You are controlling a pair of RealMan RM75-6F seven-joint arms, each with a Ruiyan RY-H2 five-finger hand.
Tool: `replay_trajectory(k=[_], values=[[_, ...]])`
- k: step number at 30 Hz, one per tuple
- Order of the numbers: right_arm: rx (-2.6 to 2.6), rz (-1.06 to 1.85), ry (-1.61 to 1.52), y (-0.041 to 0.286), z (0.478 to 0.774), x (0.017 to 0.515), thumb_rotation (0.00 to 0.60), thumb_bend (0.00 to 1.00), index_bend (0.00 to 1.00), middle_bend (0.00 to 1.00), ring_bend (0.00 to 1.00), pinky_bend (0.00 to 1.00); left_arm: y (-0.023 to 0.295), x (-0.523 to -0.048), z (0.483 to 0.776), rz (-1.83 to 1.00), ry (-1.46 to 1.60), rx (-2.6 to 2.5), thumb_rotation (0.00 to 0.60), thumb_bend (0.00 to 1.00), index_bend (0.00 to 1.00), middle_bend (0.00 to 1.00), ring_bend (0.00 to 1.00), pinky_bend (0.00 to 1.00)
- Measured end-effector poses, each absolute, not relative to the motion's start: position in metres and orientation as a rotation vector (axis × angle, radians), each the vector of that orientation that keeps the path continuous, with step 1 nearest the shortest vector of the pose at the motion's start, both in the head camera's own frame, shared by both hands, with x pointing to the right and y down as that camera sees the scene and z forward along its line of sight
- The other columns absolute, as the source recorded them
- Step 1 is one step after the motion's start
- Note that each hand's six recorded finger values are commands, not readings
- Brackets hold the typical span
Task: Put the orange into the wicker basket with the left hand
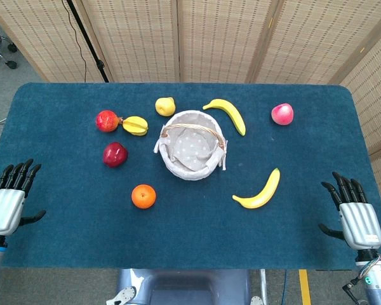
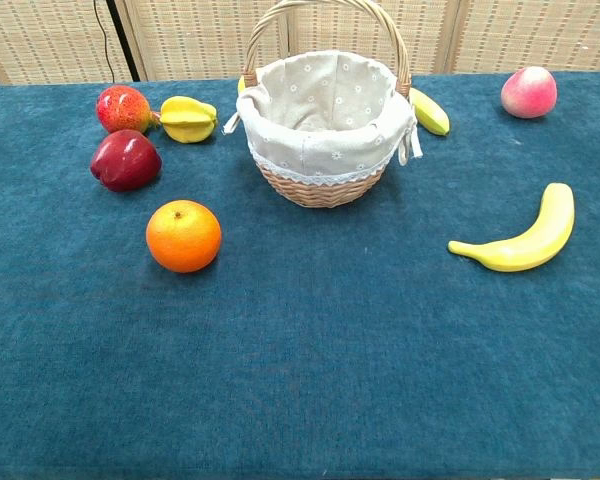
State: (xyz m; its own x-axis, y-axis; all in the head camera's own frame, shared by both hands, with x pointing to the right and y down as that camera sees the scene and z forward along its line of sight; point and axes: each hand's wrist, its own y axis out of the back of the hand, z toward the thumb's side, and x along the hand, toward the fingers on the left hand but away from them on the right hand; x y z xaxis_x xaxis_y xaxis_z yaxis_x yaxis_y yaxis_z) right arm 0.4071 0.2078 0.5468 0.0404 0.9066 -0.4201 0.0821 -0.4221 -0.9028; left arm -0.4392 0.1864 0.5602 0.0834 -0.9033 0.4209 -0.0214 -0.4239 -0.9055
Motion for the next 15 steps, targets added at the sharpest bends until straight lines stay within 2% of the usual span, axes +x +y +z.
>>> replay_trajectory(k=[15], values=[[-1.611, 1.468, -1.014, 0.2091, 0.5481, 0.4060, 0.600, 0.00, 0.15, 0.00, 0.00, 0.00, 0.1849, -0.4368, 0.5672, -1.441, 0.937, -1.625, 0.600, 0.00, 0.00, 0.00, 0.00, 0.00]])
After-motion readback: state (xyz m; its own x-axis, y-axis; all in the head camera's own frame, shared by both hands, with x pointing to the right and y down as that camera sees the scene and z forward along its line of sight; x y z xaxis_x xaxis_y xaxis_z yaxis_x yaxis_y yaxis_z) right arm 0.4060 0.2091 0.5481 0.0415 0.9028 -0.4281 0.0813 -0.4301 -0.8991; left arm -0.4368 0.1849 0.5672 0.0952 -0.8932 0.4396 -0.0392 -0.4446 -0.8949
